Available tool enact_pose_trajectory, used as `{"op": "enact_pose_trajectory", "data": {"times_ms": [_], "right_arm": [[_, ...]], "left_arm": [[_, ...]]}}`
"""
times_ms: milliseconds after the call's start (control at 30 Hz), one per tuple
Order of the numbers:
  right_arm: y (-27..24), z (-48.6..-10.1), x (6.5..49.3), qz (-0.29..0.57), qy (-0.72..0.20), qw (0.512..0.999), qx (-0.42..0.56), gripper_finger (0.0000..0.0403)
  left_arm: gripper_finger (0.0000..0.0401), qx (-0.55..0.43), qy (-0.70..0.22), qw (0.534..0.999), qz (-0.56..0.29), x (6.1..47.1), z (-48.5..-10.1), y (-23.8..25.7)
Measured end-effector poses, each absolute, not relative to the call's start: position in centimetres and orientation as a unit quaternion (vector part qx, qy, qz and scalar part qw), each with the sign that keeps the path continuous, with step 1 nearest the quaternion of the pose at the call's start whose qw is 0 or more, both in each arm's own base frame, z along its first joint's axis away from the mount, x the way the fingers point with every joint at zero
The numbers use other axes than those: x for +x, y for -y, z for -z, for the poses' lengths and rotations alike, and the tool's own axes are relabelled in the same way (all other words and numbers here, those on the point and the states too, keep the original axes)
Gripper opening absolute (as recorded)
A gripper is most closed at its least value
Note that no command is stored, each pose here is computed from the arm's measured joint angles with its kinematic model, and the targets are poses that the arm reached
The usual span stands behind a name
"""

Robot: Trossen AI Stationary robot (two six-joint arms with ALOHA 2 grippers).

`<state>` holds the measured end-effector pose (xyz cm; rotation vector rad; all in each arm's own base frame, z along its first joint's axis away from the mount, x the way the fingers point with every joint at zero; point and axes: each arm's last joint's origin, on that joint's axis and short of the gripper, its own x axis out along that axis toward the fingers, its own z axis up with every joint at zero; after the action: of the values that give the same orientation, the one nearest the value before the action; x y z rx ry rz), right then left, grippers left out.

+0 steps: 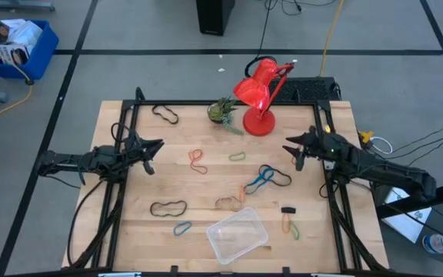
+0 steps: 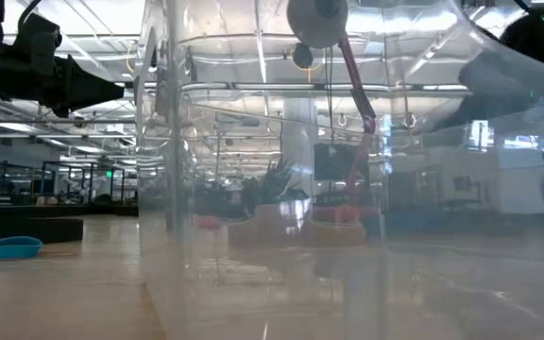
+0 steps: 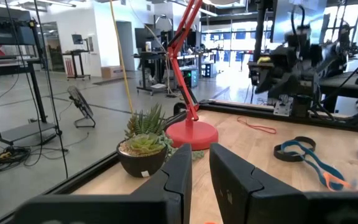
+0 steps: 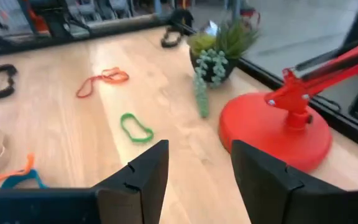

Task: Pick and place rubber bands into bin
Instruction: Put the red rubber band into the transparent container

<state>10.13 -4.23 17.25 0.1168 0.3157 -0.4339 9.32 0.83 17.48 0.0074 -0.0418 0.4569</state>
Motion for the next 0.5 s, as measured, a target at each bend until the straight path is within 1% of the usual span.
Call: {"op": "enact_pose_trajectory", "data": {"times_ms": [267,367,500], "right_arm": [[5.1,-23.6,12.3,0.228,-0.271,0.929,0.108,0.0149],[5.5,-25.4,13.1,0.230,-0.339,0.902,0.133,0.0139],[5.8,-26.5,14.0,0.251,-0.408,0.857,0.191,0.0128]], "left_arm": [[0.0063,0.004,0.021,0.974,-0.226,9.3,-17.5,-0.8],[0.0063,0.004,0.021,0.974,-0.226,9.3,-17.5,-0.8],[0.0063,0.003,0.021,0.974,-0.226,9.3,-17.5,-0.8]]}}
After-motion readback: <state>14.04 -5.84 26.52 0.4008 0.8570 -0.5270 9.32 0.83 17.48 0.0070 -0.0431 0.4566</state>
